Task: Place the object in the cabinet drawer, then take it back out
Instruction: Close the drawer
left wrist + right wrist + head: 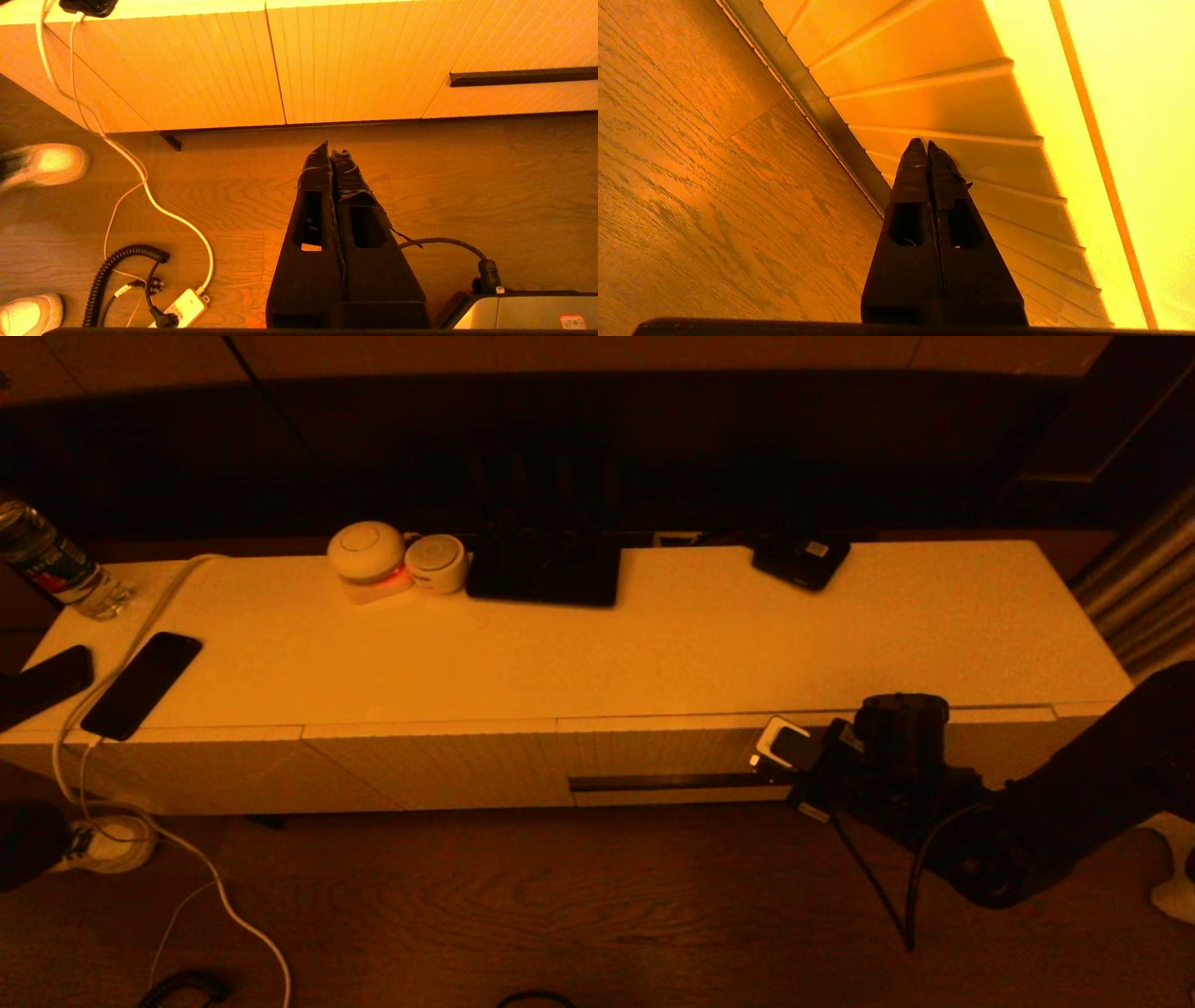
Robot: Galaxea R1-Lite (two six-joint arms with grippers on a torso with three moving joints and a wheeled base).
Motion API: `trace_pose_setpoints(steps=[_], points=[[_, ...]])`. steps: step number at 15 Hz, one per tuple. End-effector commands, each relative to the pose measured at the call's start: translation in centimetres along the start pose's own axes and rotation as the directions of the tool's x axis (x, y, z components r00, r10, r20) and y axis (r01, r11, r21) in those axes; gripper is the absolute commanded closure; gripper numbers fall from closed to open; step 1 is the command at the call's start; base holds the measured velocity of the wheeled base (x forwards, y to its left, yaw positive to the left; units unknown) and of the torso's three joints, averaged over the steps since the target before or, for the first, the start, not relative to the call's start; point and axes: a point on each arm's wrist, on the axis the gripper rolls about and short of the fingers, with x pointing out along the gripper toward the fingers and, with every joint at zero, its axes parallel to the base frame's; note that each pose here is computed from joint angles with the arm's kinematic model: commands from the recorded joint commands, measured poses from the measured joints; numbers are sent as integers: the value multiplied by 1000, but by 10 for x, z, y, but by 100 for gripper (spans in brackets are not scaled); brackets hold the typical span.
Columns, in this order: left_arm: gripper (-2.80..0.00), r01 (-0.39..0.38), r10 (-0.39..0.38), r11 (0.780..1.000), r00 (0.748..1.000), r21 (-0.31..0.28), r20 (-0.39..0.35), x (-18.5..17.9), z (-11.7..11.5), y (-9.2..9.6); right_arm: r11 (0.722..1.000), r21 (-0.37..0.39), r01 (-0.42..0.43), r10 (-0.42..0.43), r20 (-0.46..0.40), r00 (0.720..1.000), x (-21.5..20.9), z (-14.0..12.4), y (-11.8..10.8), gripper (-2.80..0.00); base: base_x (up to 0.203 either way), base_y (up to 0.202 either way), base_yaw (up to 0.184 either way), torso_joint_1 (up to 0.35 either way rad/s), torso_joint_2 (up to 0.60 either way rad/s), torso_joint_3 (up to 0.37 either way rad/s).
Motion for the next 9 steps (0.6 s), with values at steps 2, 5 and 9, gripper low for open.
trace_pose_setpoints(steps=[2, 5, 9], points=[[0, -1, 1, 1000, 1000, 0, 0, 0, 0, 0, 1000, -3, 18, -18, 11, 1000, -1, 2, -3, 0, 0, 0, 0, 0, 0, 0], [0, -1, 1, 1000, 1000, 0, 0, 0, 0, 0, 1000, -5, 7, -7, 1, 1000, -20, 1, -6, 0, 0, 0, 0, 0, 0, 0], [0, -1, 1, 1000, 1000, 0, 0, 0, 0, 0, 998, -63, -22, 21, -18, 1000, -79, 3, -24, 0, 0, 0, 0, 0, 0, 0]])
